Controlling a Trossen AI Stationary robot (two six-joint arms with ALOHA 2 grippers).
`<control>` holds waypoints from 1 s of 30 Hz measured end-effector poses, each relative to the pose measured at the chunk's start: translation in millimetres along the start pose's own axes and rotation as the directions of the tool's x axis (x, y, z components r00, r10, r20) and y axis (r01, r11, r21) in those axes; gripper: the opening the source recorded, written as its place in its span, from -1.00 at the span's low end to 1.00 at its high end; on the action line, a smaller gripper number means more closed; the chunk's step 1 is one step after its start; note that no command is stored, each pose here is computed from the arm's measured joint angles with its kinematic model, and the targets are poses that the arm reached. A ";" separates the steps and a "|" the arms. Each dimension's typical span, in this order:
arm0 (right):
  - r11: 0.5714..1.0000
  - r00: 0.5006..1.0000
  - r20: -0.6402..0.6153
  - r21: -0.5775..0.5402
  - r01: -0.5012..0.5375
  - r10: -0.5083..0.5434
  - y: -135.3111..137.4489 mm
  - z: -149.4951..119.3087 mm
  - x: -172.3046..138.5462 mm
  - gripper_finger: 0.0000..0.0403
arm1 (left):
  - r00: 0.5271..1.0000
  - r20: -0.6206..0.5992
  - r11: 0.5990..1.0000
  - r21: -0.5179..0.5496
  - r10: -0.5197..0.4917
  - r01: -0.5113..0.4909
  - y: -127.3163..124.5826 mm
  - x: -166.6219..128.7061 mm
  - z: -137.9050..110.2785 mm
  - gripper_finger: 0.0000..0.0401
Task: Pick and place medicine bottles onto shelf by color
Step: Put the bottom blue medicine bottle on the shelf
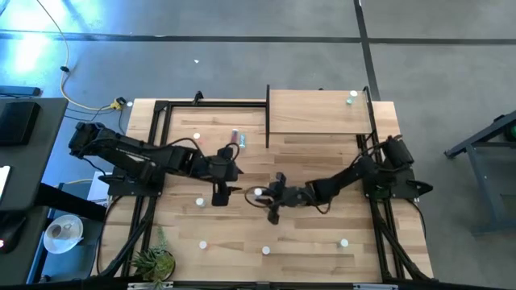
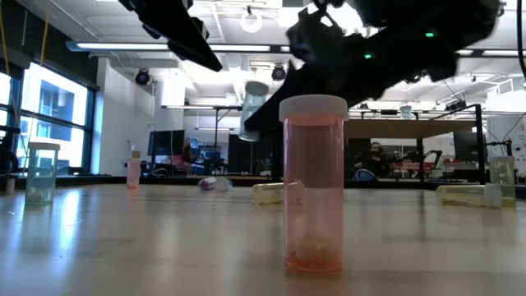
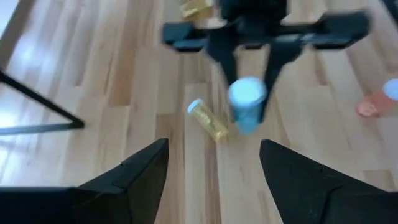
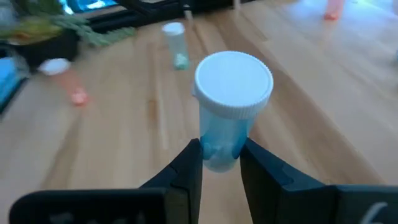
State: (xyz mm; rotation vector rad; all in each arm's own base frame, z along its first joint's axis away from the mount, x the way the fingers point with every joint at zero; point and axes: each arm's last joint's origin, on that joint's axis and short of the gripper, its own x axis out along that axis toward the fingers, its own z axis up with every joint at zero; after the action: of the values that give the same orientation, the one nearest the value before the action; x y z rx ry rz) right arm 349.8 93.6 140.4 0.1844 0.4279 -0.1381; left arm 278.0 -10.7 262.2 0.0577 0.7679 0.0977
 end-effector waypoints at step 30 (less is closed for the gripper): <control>0.986 0.990 -0.046 -0.100 0.132 -0.137 -40.5 73.4 27.4 -0.61 | 0.999 0.019 0.999 -0.012 -0.035 0.035 45.0 3.8 0.4 0.21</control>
State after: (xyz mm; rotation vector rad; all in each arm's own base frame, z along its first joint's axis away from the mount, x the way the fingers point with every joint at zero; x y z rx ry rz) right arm 396.8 36.4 188.3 0.0639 0.4988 -0.2449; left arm 278.0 34.5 263.8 0.0332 0.7488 0.0688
